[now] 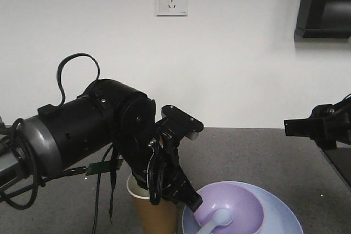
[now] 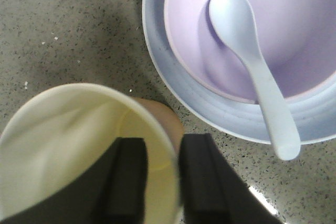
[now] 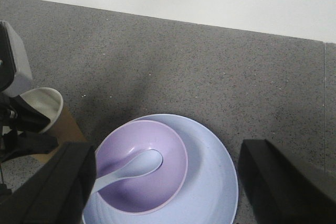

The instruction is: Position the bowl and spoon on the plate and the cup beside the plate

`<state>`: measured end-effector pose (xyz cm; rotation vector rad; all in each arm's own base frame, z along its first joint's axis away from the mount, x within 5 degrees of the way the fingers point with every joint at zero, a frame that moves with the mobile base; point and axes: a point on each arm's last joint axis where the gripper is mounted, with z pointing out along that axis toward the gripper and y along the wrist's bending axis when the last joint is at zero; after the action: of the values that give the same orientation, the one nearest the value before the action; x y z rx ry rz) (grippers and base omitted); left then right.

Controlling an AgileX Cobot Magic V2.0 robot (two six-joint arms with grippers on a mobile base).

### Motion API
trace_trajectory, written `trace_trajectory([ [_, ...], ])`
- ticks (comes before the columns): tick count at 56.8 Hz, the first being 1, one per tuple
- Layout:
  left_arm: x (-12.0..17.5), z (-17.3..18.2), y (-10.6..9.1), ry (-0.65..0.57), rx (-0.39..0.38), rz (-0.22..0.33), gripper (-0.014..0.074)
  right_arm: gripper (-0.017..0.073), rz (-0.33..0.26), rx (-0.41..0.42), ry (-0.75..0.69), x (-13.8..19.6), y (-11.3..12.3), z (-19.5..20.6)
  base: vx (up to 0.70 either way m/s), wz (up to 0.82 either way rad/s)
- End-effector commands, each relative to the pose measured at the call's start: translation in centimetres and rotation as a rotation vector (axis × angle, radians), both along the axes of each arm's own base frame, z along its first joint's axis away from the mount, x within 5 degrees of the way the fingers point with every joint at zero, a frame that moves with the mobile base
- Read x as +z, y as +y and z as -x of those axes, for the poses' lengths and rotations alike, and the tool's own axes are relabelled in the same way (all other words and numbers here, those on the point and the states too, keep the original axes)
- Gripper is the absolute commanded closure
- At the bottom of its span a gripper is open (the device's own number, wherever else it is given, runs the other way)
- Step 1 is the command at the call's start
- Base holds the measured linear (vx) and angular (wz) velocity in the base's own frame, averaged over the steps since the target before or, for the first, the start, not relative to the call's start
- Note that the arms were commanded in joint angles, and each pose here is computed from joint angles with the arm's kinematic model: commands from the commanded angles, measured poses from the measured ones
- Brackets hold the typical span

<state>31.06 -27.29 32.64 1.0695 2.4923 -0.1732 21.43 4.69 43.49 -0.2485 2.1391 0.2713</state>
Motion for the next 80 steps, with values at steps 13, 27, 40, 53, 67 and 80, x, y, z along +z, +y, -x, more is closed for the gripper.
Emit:
trace_trajectory([
  [13,3.6,1.0,0.3,-0.091,-0.001,0.096,0.0084,-0.0033,-0.025,-0.008,-0.11,2.0,-0.1,0.5,0.0,0.0],
  [27,6.0,2.1,1.2,-0.138,-0.001,0.138,0.0084,-0.0033,-0.025,-0.008,-0.11,2.0,-0.1,0.5,0.0,0.0],
  [40,10.4,4.2,3.2,-0.225,0.005,0.213,0.0094,-0.0033,-0.025,-0.008,-0.11,2.0,-0.1,0.5,0.0,0.0],
  [53,16.7,7.4,7.6,-0.415,0.11,0.299,0.0307,0.0039,-0.004,-0.002,-0.113,1.9,-0.2,0.5,0.0,0.0],
  [67,19.4,11.4,13.4,-0.634,0.218,0.283,0.0602,0.0573,0.074,0.027,-0.159,1.3,-0.5,2.1,0.0,0.0],
  [80,13.4,16.3,17.3,-0.691,0.221,0.428,0.0599,0.0572,0.064,-0.027,-0.372,-3.1,-1.7,7.1,0.0,0.0],
])
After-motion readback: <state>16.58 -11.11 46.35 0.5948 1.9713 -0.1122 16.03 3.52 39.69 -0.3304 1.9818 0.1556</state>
